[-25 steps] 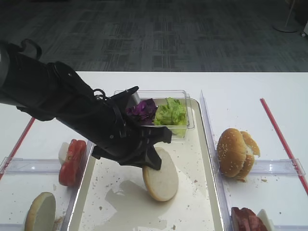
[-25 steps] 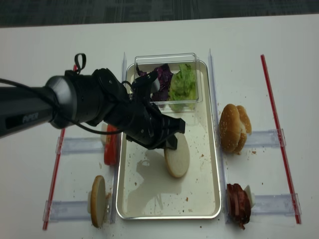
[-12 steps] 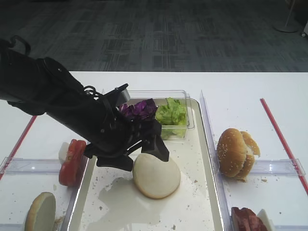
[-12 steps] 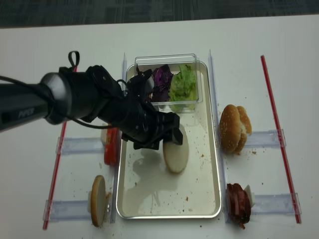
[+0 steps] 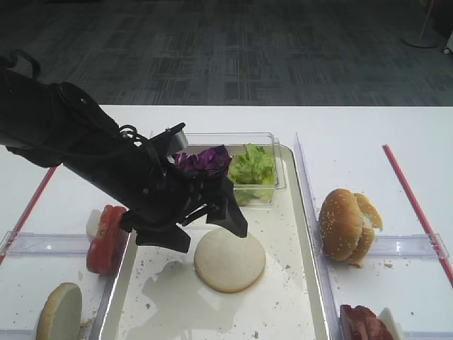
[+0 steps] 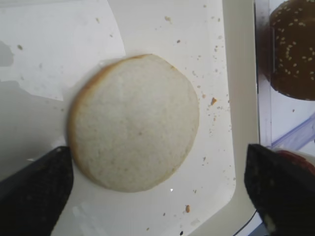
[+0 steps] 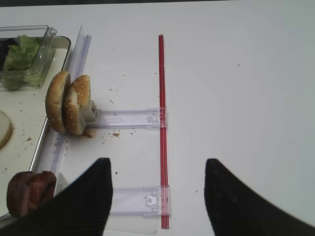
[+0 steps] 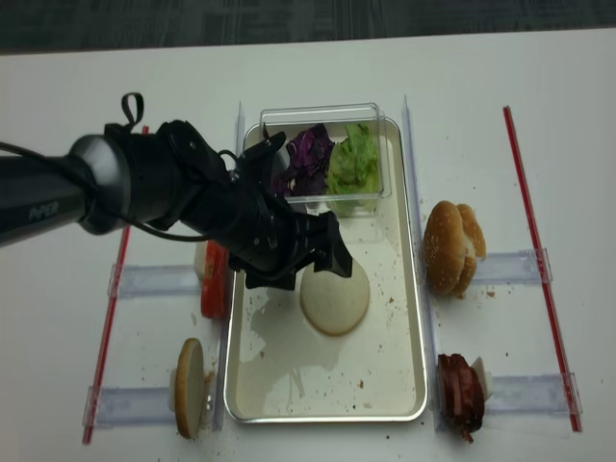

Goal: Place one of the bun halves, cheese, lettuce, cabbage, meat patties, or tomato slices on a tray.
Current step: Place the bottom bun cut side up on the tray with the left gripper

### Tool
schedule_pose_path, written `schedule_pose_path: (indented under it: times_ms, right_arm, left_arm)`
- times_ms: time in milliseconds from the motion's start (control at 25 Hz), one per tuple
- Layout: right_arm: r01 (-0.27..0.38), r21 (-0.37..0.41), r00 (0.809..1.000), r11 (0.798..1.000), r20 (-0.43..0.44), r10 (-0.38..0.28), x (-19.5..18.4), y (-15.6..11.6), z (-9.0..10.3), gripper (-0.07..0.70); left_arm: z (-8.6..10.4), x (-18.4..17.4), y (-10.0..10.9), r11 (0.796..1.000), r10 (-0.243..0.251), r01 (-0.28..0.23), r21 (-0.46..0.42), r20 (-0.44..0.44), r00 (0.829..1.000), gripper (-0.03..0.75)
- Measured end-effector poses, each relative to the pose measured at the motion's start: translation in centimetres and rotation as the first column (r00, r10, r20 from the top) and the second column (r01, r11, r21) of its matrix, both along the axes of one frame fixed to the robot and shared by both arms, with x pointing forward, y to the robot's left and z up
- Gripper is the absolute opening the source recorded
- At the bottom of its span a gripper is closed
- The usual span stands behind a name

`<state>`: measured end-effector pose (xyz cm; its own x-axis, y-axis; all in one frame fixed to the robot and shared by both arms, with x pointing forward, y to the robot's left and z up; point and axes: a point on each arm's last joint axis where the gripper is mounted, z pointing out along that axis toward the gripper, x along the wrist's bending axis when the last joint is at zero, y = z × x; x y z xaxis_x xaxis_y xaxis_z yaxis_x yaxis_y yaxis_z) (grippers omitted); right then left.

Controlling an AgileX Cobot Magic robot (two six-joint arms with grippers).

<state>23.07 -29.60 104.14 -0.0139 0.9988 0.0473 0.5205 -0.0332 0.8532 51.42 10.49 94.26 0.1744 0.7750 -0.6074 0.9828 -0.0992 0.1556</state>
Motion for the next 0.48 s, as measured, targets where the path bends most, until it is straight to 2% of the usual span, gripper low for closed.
schedule_pose_path:
  times_ms: [200,480]
  right_arm:
    - [0.000,0.000,1.000,1.000,0.000,0.000,0.0,0.0,0.0,0.445]
    - [0.000,0.000,1.000,1.000,0.000,0.000,0.0,0.0,0.0,0.445]
  left_arm:
    - [0.9,-0.3,0.0,1.000,-0.010,0.010,-0.014,0.011,1.000,0.649]
    - [4.5,-1.2,0.4,0.997,-0.011,0.017,-0.070,0.081,0.997,0.649]
